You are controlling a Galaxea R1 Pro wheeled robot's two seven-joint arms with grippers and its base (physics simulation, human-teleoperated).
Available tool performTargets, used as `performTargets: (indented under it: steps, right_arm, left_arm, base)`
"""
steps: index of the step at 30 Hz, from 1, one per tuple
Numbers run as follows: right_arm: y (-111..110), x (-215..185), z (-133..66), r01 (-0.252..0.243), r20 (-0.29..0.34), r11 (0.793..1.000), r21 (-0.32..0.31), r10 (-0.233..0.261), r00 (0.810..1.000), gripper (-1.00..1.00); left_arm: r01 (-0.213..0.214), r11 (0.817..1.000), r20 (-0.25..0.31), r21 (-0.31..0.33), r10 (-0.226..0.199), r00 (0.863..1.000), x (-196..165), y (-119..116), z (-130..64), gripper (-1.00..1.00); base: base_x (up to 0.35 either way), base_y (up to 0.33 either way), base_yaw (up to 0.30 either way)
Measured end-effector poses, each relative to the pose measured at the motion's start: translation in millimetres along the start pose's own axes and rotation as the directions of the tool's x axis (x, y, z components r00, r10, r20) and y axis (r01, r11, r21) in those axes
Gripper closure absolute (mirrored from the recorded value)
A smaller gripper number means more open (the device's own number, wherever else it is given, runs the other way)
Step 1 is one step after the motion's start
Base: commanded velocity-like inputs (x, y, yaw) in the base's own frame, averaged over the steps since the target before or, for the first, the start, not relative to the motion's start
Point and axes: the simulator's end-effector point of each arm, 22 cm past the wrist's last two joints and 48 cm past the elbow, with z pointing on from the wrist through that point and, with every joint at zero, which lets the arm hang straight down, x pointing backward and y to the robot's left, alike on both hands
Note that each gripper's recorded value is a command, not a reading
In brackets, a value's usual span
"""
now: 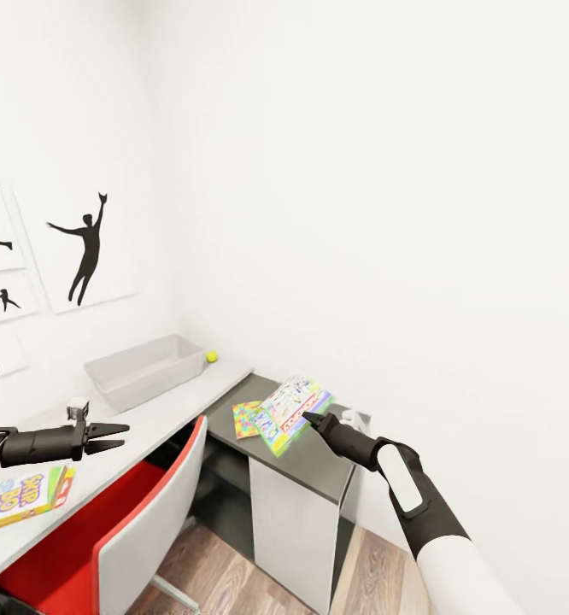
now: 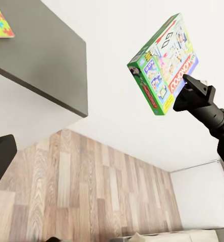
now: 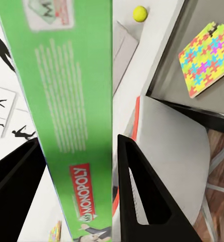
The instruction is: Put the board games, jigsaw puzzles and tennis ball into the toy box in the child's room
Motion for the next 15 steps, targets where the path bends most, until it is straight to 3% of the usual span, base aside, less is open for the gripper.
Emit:
performTargets:
  steps: [15]
  right_arm:
    - [-4.5, 1.7, 1.4, -0.003, -0.003, 1.000, 0.006, 0.003, 1.000, 1.00]
  left_arm:
    - [0.006, 1.000, -0.004, -0.001, -0.006, 1.000, 1.6, 3.0, 2.3, -1.00]
  base:
    - [0.001, -0.001, 0.273]
